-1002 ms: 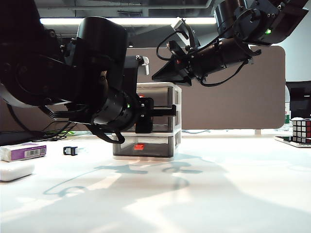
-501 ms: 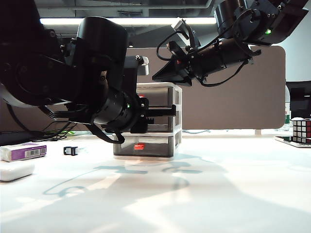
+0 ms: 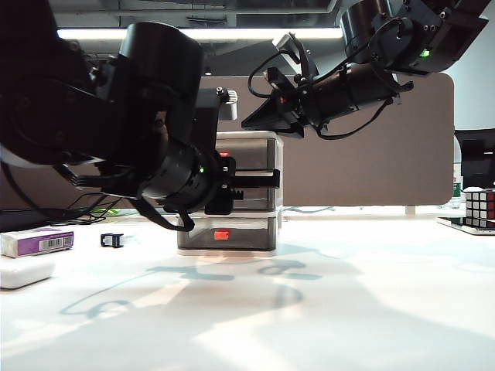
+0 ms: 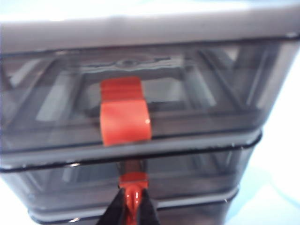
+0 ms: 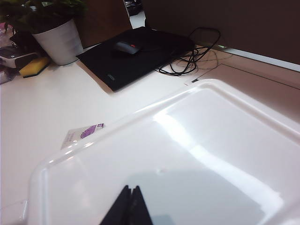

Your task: Open the second layer of the drawer on the table, pick up the earphone case on the table and put it in, and finally close the drawer.

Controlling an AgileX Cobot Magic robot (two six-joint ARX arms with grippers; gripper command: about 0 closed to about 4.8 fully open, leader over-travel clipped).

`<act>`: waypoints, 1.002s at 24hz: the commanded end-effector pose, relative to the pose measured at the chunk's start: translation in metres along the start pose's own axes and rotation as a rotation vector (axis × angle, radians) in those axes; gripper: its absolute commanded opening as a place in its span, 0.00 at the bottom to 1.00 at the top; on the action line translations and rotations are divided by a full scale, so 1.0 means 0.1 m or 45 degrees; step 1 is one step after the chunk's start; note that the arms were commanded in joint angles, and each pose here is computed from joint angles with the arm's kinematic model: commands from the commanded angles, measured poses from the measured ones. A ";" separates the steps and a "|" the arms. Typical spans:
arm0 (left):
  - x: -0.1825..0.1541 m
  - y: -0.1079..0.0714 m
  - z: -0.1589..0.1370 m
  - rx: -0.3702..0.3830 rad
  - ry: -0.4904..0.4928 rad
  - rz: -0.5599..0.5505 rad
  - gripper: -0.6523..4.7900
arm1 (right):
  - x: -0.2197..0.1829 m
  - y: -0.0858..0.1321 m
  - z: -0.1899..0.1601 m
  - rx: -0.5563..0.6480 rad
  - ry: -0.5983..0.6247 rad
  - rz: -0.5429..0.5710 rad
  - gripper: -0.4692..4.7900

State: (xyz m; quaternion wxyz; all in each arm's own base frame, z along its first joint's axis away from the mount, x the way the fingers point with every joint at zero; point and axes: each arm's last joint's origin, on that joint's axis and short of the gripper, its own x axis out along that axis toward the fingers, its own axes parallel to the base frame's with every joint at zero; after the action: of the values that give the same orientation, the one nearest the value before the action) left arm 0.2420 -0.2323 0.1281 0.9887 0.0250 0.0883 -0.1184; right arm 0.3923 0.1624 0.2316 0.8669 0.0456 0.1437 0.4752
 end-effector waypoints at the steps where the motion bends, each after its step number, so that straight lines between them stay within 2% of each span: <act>1: -0.12 0.08 -0.14 -0.024 0.086 0.004 0.11 | 0.03 -0.03 -0.14 0.065 0.085 -0.015 0.08; 4: -0.18 0.12 -0.18 -0.049 0.107 0.005 0.11 | 0.03 -0.03 -0.15 0.069 0.090 -0.015 0.08; 8: -0.25 0.12 -0.21 -0.024 0.145 -0.019 0.11 | 0.03 -0.03 -0.16 0.076 0.100 -0.008 0.08; 14: -0.25 0.11 -0.21 -0.052 0.153 -0.060 0.11 | 0.08 0.06 -0.10 0.047 0.043 0.123 0.08; 19: -0.25 0.11 -0.21 -0.054 0.154 -0.066 0.11 | 0.19 0.25 -0.05 0.007 0.038 0.251 0.08; 24: -0.25 0.10 -0.21 -0.055 0.156 -0.082 0.11 | 0.23 0.31 -0.05 0.002 0.047 0.266 0.08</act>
State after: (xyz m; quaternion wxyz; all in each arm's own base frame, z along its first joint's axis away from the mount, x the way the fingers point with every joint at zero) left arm 0.2208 -0.2165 0.1247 0.9854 -0.0215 0.1085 -0.1296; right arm 0.3786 0.1978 0.2350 0.8129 0.0473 0.1330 0.5650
